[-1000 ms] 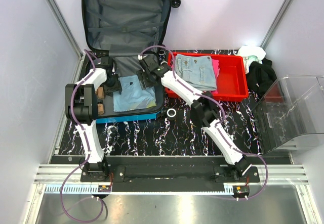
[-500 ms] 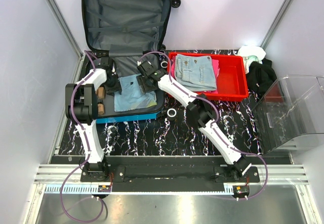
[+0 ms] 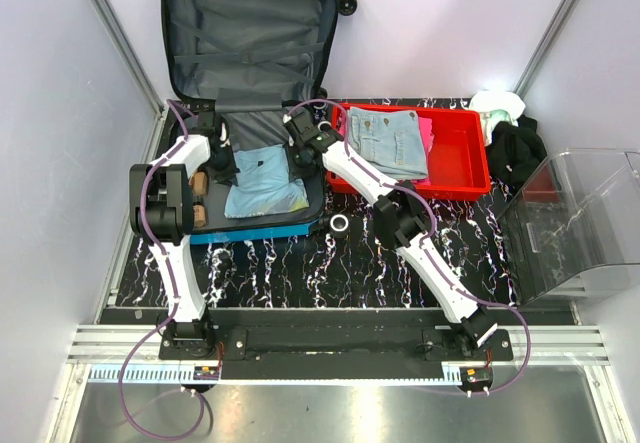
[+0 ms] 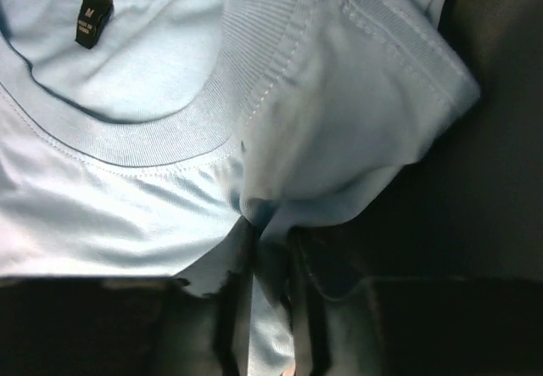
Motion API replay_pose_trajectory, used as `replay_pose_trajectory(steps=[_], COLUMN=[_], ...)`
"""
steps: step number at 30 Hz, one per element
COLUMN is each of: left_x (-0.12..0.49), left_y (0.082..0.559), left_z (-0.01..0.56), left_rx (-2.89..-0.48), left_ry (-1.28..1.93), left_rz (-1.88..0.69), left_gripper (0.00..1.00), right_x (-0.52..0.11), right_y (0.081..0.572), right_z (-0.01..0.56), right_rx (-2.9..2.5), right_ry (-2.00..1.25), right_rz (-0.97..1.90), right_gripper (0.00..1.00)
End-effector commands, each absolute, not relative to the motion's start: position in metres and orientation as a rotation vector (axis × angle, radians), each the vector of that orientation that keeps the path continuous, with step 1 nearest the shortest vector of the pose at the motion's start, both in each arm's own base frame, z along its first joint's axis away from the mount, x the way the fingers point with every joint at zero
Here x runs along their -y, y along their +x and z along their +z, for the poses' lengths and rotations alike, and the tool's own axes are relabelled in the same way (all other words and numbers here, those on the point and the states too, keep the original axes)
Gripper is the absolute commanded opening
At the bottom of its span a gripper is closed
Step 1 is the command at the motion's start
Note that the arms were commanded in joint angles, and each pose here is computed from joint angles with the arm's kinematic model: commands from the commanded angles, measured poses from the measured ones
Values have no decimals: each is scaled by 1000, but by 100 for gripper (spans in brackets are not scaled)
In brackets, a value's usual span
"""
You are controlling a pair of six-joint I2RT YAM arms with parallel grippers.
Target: Open, take out, and arrange the luggage
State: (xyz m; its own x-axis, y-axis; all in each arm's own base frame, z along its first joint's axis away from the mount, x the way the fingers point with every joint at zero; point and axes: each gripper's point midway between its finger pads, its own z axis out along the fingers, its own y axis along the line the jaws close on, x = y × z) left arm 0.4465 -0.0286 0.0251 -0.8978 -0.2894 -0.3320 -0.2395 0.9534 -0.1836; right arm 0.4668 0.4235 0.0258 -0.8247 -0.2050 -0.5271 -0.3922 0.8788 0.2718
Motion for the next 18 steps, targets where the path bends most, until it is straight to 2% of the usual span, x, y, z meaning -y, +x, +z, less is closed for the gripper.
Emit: replay_pose_trajectory(steps=[1,2,6,13,18], left_x=[29,29,32,35,46], left_y=[465,464,469,481,485], left_z=[53,60,90,145,170], left_rx=[-2651,-2643,-2589,-2491,-2452], left_ry=[-324,-314,-258,-218,-227], left_rz=[-218,-217,-245,-270,-356], left_gripper=[0,0,0,0,0], right_x=[-427,-429,-435,-429,-412], right_y=[467,468,479,494,501], right_z=[46,55,109,206,245], right_rx=[-2527,-2506,-2387,-2176,-2109], right_ry=[-432,-433,-419,-393,-361], right_rz=[548,561,613,657,680], right_gripper=[19,12,0,0,0])
